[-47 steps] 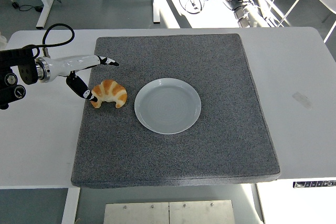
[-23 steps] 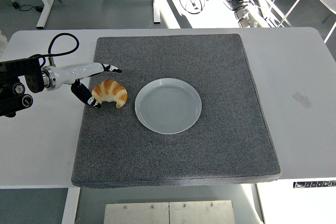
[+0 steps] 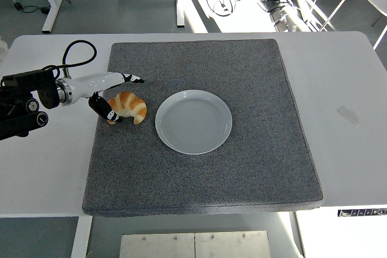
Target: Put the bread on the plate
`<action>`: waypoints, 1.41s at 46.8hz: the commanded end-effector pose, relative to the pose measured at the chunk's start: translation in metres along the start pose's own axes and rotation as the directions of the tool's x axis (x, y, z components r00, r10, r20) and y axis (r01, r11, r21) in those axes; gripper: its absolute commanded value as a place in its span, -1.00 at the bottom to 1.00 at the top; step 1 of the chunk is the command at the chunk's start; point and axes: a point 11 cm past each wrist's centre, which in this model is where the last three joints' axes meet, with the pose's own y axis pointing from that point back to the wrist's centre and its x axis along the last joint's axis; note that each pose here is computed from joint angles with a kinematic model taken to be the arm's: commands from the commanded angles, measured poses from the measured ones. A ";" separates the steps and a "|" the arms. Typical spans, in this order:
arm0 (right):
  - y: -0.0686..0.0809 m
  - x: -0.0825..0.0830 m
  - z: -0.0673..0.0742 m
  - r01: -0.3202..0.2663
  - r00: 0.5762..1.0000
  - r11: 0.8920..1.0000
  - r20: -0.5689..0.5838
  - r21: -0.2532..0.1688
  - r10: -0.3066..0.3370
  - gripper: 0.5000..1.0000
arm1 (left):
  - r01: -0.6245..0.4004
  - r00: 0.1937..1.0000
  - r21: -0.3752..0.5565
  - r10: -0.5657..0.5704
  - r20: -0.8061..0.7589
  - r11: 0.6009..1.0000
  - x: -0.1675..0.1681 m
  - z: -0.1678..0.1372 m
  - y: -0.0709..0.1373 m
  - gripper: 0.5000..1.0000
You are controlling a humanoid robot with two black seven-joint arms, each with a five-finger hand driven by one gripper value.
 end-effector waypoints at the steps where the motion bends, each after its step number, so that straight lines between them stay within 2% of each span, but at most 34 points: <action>1: 0.000 0.000 0.000 0.000 1.000 1.000 0.000 0.000 0.000 1.00 | 0.003 1.000 -0.003 -0.003 0.001 1.000 -0.002 0.002 -0.003 0.71; 3: 0.000 0.000 0.000 0.000 1.000 1.000 0.000 0.000 0.000 1.00 | 0.002 1.000 -0.007 -0.002 0.002 1.000 -0.002 0.004 -0.004 0.57; 6: 0.000 0.000 -0.001 0.000 1.000 1.000 0.000 0.001 0.000 1.00 | -0.004 1.000 -0.007 0.004 0.013 1.000 -0.002 0.003 -0.004 0.14; 12: 0.000 0.000 0.000 0.000 1.000 1.000 0.000 0.000 0.000 1.00 | -0.017 0.999 -0.017 0.018 0.046 1.000 -0.002 0.004 -0.004 -0.08; 15: 0.000 0.000 0.000 0.000 1.000 1.000 0.000 0.000 0.000 1.00 | -0.021 0.998 -0.018 0.022 0.055 1.000 -0.001 0.004 -0.004 -0.09; 20: 0.000 0.000 0.000 0.000 1.000 1.000 0.000 0.000 0.000 1.00 | -0.030 0.998 -0.017 0.031 0.062 0.999 -0.001 0.003 -0.004 -0.25; 25: 0.000 0.000 0.000 0.001 1.000 1.000 0.000 0.000 -0.001 1.00 | -0.037 0.996 -0.014 0.038 0.082 0.999 -0.007 0.000 -0.003 -0.59; 28: 0.000 0.000 0.000 0.000 1.000 1.000 0.000 0.000 0.000 1.00 | -0.044 0.993 -0.009 0.045 0.110 0.999 -0.010 -0.004 -0.003 -0.96; 29: 0.000 0.000 -0.001 0.000 1.000 1.000 0.000 0.001 0.000 1.00 | -0.048 0.992 -0.009 0.049 0.113 0.999 -0.009 -0.004 -0.003 -1.00; 41: 0.000 0.000 0.000 0.000 1.000 1.000 0.000 0.000 0.000 1.00 | -0.085 0.990 -0.049 0.090 0.113 0.995 0.007 0.005 -0.004 -1.00; 52: 0.000 0.000 0.000 0.000 1.000 1.000 0.000 0.000 0.000 1.00 | -0.210 0.958 -0.121 0.229 0.171 0.970 0.089 0.036 0.005 -1.00; 57: 0.000 0.000 0.000 0.000 1.000 1.000 0.000 0.000 0.000 1.00 | -0.229 0.947 -0.151 0.255 0.193 0.962 0.109 0.051 0.005 -1.00; 66: 0.000 0.000 -0.001 0.000 1.000 1.000 0.000 0.001 0.000 1.00 | -0.199 0.952 -0.173 0.232 0.198 0.965 0.108 0.063 -0.001 -1.00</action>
